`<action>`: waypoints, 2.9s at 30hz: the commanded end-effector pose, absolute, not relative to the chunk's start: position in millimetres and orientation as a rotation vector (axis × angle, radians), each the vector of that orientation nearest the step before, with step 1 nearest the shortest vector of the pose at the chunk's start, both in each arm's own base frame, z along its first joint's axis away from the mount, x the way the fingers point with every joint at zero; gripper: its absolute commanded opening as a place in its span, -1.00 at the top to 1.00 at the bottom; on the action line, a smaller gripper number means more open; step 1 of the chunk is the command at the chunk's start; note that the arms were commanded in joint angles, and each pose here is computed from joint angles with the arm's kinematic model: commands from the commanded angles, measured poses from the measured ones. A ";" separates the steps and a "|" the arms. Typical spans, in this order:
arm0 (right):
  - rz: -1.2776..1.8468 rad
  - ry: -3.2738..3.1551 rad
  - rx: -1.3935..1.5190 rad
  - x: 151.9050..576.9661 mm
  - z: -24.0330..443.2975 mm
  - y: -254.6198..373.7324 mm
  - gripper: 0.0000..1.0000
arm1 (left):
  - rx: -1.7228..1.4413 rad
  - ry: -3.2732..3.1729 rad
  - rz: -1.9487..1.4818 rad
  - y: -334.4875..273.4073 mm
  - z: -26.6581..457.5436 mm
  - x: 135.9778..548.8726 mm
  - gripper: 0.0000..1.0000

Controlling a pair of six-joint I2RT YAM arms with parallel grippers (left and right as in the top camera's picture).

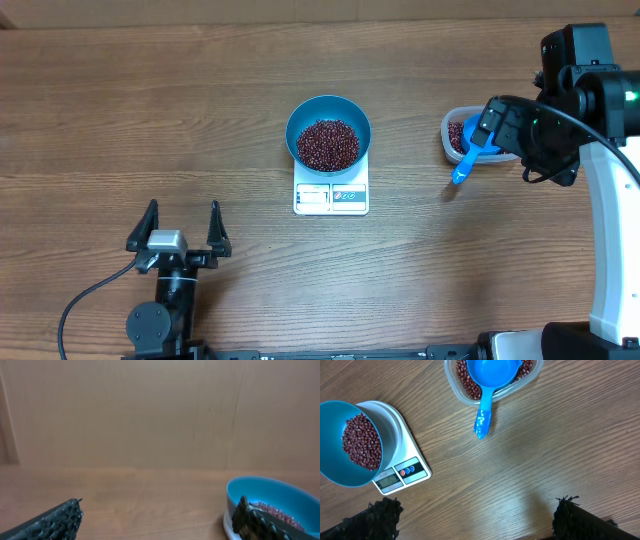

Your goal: Scoop item into bowl and weigh 150g on scale

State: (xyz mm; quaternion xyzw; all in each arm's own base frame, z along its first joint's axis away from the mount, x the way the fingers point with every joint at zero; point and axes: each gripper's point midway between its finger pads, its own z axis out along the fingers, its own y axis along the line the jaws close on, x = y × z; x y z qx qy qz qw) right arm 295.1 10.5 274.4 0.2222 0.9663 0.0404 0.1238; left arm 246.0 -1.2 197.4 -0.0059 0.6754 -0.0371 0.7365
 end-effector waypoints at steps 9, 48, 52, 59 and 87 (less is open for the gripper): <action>0.134 2.787 0.622 296.2 284.0 10.5 -1.00 | 0.015 1.639 -0.013 3.4 158.0 245.9 -0.99; 0.187 2.383 0.527 326.8 346.0 7.0 -1.00 | 0.016 1.640 -0.014 3.1 157.8 245.9 -0.99; 0.215 2.285 0.504 317.8 351.8 7.6 -1.00 | 0.016 1.640 -0.014 3.1 157.8 245.9 -0.99; 0.259 2.101 0.462 299.7 351.2 7.1 -1.00 | 0.016 1.640 -0.014 3.1 157.8 245.9 -0.99; 0.381 1.277 -0.043 228.3 255.4 44.1 -1.00 | 0.016 1.640 -0.014 3.1 157.8 245.9 -0.99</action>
